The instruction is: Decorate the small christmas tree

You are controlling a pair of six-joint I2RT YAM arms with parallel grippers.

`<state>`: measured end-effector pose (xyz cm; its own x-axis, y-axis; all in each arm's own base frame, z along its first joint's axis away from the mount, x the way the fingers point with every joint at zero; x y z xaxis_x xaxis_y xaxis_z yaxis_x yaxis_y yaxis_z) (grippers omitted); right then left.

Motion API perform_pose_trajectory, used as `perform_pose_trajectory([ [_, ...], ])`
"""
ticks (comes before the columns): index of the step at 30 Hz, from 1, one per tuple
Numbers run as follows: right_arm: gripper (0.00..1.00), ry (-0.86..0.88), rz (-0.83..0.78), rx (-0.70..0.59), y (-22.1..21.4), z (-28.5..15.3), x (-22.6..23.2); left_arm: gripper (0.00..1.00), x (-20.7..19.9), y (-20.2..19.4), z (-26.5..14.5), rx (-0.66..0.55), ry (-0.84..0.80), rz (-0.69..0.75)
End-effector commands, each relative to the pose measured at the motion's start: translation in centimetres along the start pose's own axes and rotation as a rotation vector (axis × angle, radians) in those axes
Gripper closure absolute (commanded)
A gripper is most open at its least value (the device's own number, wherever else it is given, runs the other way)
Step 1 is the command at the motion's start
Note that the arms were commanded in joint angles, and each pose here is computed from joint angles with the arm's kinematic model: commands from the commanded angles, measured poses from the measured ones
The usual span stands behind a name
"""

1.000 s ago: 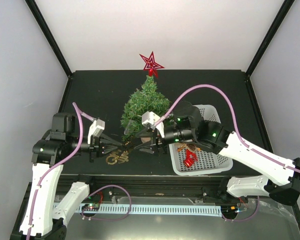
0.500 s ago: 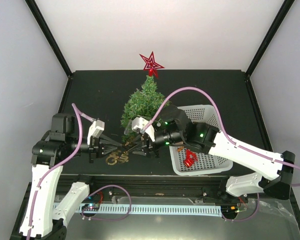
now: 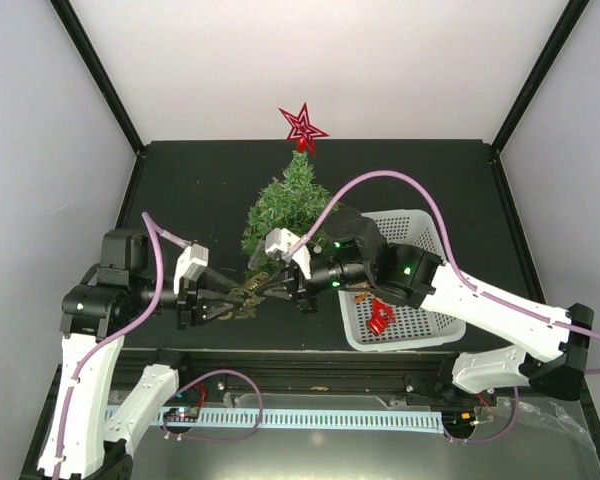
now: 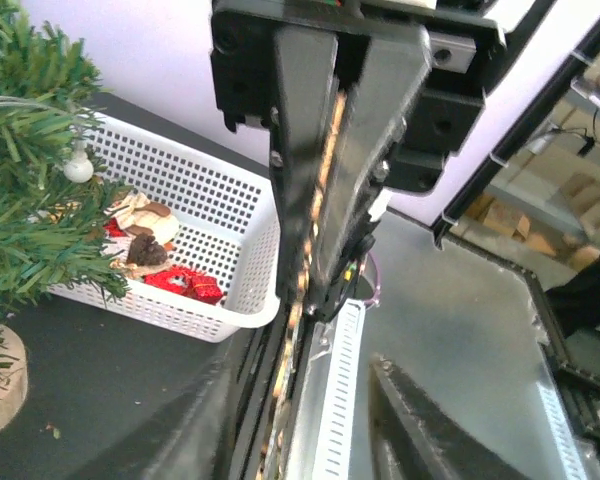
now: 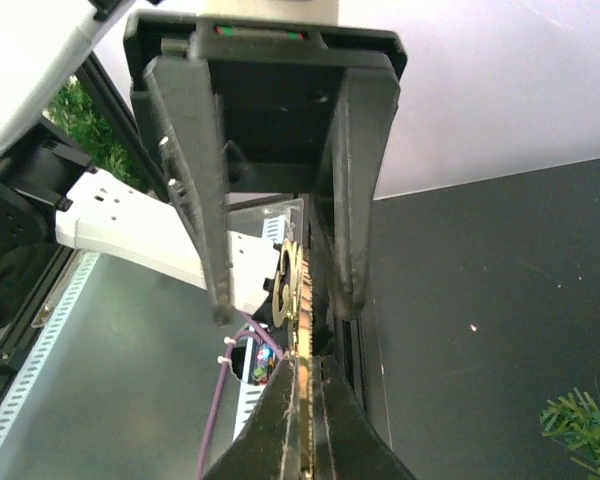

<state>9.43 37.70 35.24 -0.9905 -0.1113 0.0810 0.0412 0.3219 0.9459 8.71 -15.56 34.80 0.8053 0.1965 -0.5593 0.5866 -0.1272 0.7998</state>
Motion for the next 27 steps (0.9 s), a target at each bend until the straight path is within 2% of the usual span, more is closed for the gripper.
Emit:
perform_pose_trajectory([
  [1,0.99,-0.037,-0.014,-0.087,2.4,-1.8,0.5,0.43,-1.7,0.2,-0.4,0.009,0.000,0.087],
  [3,0.99,-0.049,0.001,-0.093,2.4,-2.1,0.6,0.13,-2.0,0.5,-0.6,0.011,0.010,0.109],
  [4,0.99,-0.054,0.009,-0.096,2.4,-2.4,0.6,0.03,-2.4,0.7,-0.7,0.008,0.012,0.128],
  [5,0.99,-0.060,0.019,-0.096,2.3,-2.5,0.6,0.01,-2.9,1.0,-0.8,0.004,0.012,0.148],
  [9,0.99,-0.093,0.061,-0.110,2.4,-3.5,0.7,0.01,-3.8,2.6,-1.7,-0.036,0.111,0.255],
  [17,0.99,-0.097,0.231,-0.119,2.3,-4.2,0.9,0.01,-2.3,5.9,-5.3,-0.192,0.578,0.686],
  [20,0.99,-0.064,0.349,-0.148,2.2,-3.9,1.1,0.01,-2.2,5.9,-6.5,-0.248,0.716,0.889],
  [27,0.99,-0.047,0.527,-0.232,2.8,-3.9,0.8,0.01,-1.7,4.3,-7.6,-0.231,0.897,1.223],
])
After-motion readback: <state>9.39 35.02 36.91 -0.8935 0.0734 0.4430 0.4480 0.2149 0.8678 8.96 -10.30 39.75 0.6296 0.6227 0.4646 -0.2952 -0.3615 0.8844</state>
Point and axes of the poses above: each gripper's point midway between its finger pads, its own z axis out along the fingers, its own x axis along the line the jaws close on, y = z × x, the point moved 2 cm from there along -z, back along the fingers, and after that the axes turned 11 degrees about -z, right-handed, at the moved point
